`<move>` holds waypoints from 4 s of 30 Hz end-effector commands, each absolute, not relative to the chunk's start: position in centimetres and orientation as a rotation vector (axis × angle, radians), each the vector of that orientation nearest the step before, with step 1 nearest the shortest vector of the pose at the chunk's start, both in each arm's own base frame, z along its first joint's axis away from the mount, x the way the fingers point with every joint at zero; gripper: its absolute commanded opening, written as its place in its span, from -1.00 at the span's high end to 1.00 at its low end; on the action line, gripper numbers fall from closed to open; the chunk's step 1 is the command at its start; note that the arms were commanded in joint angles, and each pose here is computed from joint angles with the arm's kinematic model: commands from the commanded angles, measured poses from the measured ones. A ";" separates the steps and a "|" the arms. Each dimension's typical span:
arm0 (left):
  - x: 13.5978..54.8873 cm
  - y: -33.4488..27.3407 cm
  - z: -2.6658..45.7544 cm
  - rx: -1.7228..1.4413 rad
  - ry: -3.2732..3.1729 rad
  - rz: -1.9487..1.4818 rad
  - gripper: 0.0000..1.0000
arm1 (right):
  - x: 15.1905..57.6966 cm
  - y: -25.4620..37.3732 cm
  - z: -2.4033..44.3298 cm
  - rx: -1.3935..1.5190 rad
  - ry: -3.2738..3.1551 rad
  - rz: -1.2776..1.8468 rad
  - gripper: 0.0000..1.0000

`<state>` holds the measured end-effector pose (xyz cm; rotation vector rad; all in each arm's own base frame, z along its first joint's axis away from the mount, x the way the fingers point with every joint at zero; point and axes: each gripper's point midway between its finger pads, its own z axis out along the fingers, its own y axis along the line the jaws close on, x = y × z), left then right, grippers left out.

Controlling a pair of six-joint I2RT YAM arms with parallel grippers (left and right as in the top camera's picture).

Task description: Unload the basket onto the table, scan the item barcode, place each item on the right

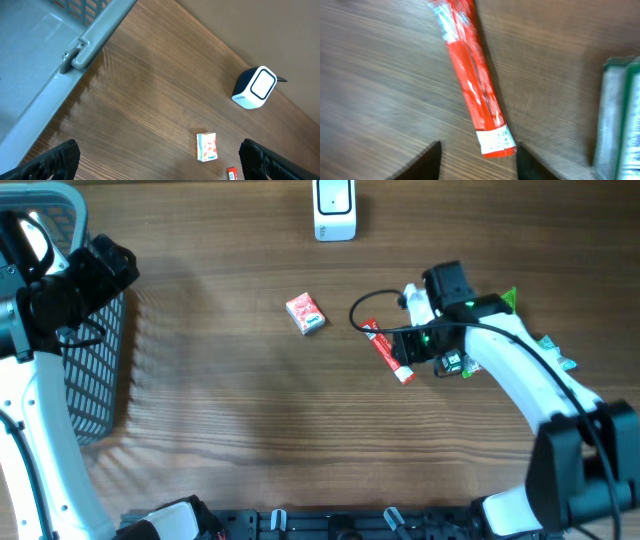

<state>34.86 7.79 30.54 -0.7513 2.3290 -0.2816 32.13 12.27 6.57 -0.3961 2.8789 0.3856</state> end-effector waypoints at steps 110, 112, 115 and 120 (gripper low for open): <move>35.0 7.5 30.9 -0.718 2.326 -0.289 -1.00 | 32.7 16.0 28.1 -0.796 2.379 0.181 0.91; 35.0 7.5 30.9 -0.718 2.326 -0.289 -1.00 | 34.9 15.4 29.2 -0.770 2.404 0.075 0.91; 35.0 7.5 30.9 -0.718 2.326 -0.289 -1.00 | 38.8 14.5 29.9 -0.729 2.422 -0.115 0.91; 35.0 7.5 30.9 -0.718 2.326 -0.289 -1.00 | 45.4 15.3 28.7 -0.741 2.326 -0.479 0.91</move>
